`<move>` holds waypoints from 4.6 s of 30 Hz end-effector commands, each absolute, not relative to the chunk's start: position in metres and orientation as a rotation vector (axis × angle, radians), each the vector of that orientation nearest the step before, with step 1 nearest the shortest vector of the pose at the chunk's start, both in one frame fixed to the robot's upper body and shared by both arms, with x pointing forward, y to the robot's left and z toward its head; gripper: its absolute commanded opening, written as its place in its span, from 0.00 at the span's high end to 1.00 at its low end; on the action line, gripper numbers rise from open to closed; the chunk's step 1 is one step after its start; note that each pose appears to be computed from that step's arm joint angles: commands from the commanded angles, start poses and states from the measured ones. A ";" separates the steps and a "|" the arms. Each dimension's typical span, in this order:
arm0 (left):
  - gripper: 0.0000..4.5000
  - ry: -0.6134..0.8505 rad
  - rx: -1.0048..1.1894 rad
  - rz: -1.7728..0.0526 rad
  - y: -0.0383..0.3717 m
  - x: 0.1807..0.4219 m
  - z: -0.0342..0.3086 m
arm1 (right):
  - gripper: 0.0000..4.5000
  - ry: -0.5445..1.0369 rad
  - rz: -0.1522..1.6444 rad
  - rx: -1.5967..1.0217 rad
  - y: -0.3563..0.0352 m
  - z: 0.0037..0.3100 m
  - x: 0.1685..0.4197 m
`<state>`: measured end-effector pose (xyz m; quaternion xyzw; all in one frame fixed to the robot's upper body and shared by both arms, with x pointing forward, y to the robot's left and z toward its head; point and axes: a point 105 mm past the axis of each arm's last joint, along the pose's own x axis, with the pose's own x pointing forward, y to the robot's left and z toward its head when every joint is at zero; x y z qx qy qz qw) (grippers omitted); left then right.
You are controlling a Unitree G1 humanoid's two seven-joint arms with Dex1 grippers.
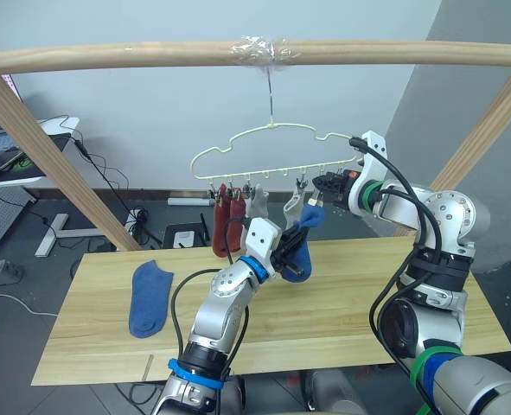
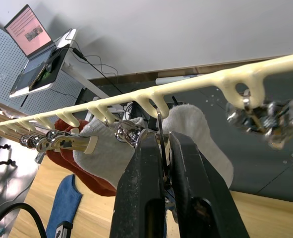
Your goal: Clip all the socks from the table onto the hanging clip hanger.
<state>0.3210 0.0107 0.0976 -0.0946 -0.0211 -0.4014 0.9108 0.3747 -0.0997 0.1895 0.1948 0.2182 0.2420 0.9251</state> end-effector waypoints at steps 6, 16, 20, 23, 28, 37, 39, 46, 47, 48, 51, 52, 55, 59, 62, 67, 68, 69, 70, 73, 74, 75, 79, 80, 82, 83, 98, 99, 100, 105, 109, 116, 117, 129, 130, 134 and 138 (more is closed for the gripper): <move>0.99 -0.132 -0.195 -0.832 0.003 0.324 0.118 | 1.00 0.451 0.527 0.423 -0.092 0.195 0.365; 1.00 -0.138 -0.193 -0.866 -0.004 0.322 0.122 | 0.54 0.440 0.524 0.439 -0.096 0.196 0.364; 1.00 -0.145 -0.201 -0.885 -0.006 0.319 0.125 | 0.22 0.407 0.542 0.502 -0.097 0.202 0.363; 0.93 -0.122 -0.237 -0.914 -0.010 0.318 0.127 | 0.00 0.356 0.608 0.587 -0.098 0.213 0.356; 0.61 -0.024 -0.317 -0.981 -0.017 0.315 0.118 | 0.00 0.254 0.669 0.597 -0.112 0.221 0.333; 0.00 0.121 -0.300 -0.995 0.005 0.308 0.088 | 0.00 0.189 0.436 0.381 -0.145 0.185 0.317; 0.00 0.134 -0.277 -0.993 0.015 0.306 0.084 | 0.00 0.178 0.405 0.312 -0.147 0.174 0.317; 0.00 0.138 -0.058 -0.858 0.065 0.309 0.090 | 0.00 0.091 0.256 0.104 -0.151 0.148 0.325; 0.00 0.130 -0.037 -0.849 0.070 0.308 0.093 | 0.00 0.071 0.255 0.076 -0.149 0.148 0.326; 0.00 0.109 0.001 -0.828 0.074 0.307 0.097 | 0.00 0.049 0.259 0.048 -0.147 0.148 0.327; 0.00 0.079 0.064 -0.791 0.084 0.305 0.106 | 0.12 0.011 0.267 0.000 -0.142 0.147 0.328; 0.00 0.069 0.078 -0.780 0.086 0.304 0.108 | 0.20 0.006 0.264 -0.007 -0.142 0.146 0.329; 0.00 0.024 0.074 -0.781 0.092 0.299 0.119 | 0.27 -0.022 0.262 -0.022 -0.139 0.148 0.332; 0.00 -0.080 0.034 -0.793 0.095 0.295 0.144 | 0.34 -0.076 0.258 -0.023 -0.134 0.158 0.340; 0.00 -0.135 0.016 -0.823 0.091 0.288 0.159 | 0.47 -0.110 0.241 -0.033 -0.131 0.164 0.347; 0.00 -0.182 0.009 -0.847 0.088 0.280 0.172 | 0.47 -0.154 0.198 -0.023 -0.127 0.174 0.360; 0.00 -0.195 0.004 -0.854 0.088 0.279 0.176 | 0.47 -0.163 0.186 -0.023 -0.126 0.176 0.363; 0.00 -0.205 -0.002 -0.859 0.088 0.278 0.179 | 0.47 -0.169 0.178 -0.020 -0.126 0.177 0.366; 0.00 -0.218 -0.008 -0.862 0.087 0.277 0.182 | 0.47 -0.172 0.171 -0.018 -0.125 0.177 0.369; 0.00 -0.252 -0.007 -0.872 0.085 0.277 0.192 | 0.47 -0.177 0.149 0.003 -0.123 0.179 0.377; 0.00 -0.260 -0.009 -0.875 0.084 0.277 0.194 | 0.47 -0.180 0.147 0.007 -0.121 0.180 0.379; 0.00 -0.266 -0.013 -0.877 0.083 0.276 0.197 | 0.47 -0.182 0.149 0.012 -0.119 0.181 0.381; 0.00 -0.282 -0.003 -0.888 0.078 0.275 0.200 | 0.47 -0.188 0.158 0.028 -0.112 0.182 0.389; 0.00 -0.287 0.003 -0.888 0.078 0.274 0.201 | 0.47 -0.189 0.157 0.030 -0.111 0.183 0.390; 0.00 -0.288 -0.011 -0.882 0.077 0.274 0.202 | 0.47 -0.188 0.147 0.036 -0.111 0.183 0.394; 0.00 -0.288 -0.015 -0.882 0.076 0.274 0.202 | 0.47 -0.188 0.139 0.036 -0.111 0.183 0.396; 0.00 -0.294 -0.015 -0.876 0.073 0.272 0.206 | 0.47 -0.179 0.105 0.069 -0.107 0.183 0.412; 0.00 -0.294 -0.015 -0.876 0.073 0.272 0.206 | 0.47 -0.176 0.100 0.073 -0.107 0.182 0.413; 0.00 -0.295 -0.015 -0.876 0.073 0.272 0.206 | 0.47 -0.173 0.096 0.077 -0.107 0.182 0.414; 0.00 -0.295 -0.016 -0.878 0.071 0.271 0.207 | 0.47 -0.165 0.091 0.111 -0.103 0.182 0.419; 0.00 -0.292 -0.009 -0.873 0.072 0.272 0.206 | 0.47 -0.157 0.097 0.131 -0.099 0.182 0.421; 0.00 -0.289 -0.004 -0.869 0.072 0.271 0.206 | 0.47 -0.156 0.118 0.140 -0.093 0.182 0.423; 0.00 -0.288 -0.003 -0.868 0.073 0.271 0.205 | 0.47 -0.156 0.119 0.141 -0.093 0.182 0.423; 0.00 -0.286 -0.011 -0.870 0.071 0.269 0.204 | 0.47 -0.164 0.116 0.135 -0.094 0.183 0.423; 0.00 -0.286 -0.011 -0.870 0.071 0.269 0.204 | 0.47 -0.164 0.116 0.135 -0.094 0.183 0.423; 0.00 -0.293 -0.007 -0.868 0.071 0.270 0.205 | 0.47 -0.167 0.117 0.136 -0.094 0.184 0.424; 0.00 -0.301 -0.001 -0.875 0.070 0.268 0.206 | 0.60 -0.170 0.116 0.135 -0.094 0.185 0.424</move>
